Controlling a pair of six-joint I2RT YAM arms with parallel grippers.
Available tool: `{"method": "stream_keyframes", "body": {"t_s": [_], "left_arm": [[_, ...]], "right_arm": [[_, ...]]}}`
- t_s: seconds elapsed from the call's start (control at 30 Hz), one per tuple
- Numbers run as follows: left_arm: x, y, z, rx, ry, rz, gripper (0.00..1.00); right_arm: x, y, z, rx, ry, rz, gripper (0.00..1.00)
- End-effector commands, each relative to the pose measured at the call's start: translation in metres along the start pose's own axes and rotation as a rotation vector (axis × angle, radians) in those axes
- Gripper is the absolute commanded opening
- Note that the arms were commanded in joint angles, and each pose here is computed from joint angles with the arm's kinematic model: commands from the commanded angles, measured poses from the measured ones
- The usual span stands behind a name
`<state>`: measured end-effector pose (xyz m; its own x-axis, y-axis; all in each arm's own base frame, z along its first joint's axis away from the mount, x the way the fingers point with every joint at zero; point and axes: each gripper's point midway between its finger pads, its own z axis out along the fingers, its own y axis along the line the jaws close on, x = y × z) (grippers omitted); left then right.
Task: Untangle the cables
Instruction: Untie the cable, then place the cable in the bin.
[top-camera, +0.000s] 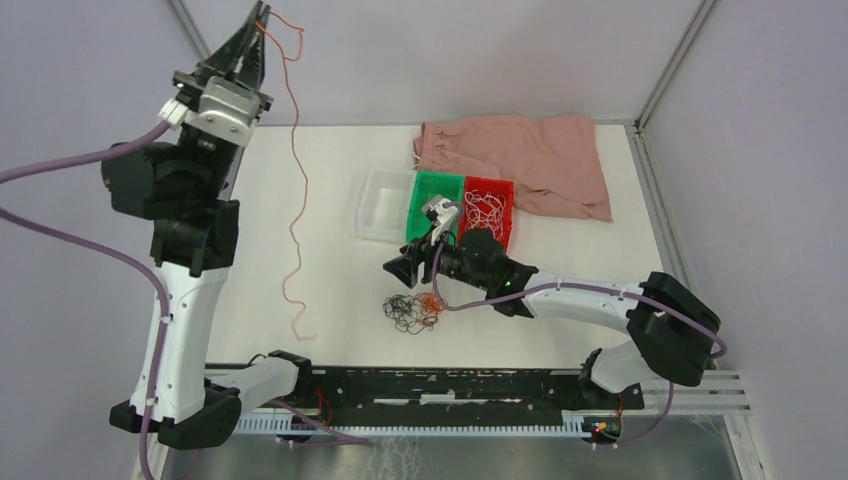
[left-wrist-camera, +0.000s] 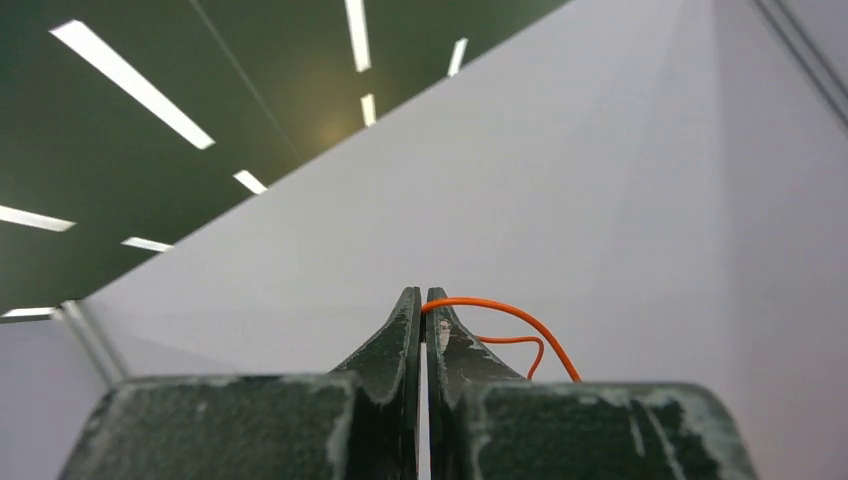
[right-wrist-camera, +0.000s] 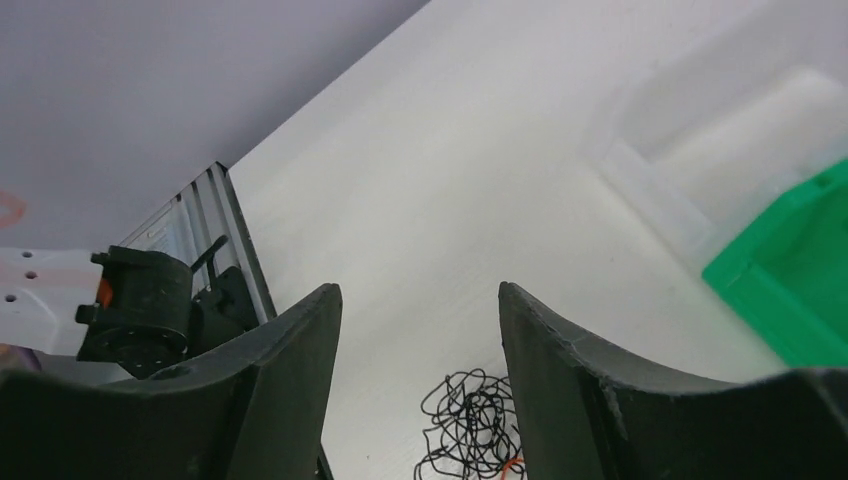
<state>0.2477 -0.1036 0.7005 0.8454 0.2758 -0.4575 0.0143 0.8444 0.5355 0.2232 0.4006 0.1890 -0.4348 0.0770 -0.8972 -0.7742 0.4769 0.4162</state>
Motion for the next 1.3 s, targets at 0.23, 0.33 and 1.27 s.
{"method": "stream_keyframes", "body": {"t_s": [0.23, 0.33, 1.27], "left_arm": [[0.043, -0.084, -0.015, 0.292, 0.095, -0.257, 0.03], [0.052, -0.096, -0.014, 0.317, 0.112, -0.286, 0.03], [0.122, -0.190, 0.021, 0.411, 0.159, -0.261, 0.03]], "right_arm": [[-0.075, 0.065, 0.022, -0.235, -0.093, 0.003, 0.64], [-0.087, 0.060, 0.015, -0.198, -0.132, -0.018, 0.64], [-0.083, -0.168, -0.030, 0.534, -0.042, 0.001, 0.64]]}}
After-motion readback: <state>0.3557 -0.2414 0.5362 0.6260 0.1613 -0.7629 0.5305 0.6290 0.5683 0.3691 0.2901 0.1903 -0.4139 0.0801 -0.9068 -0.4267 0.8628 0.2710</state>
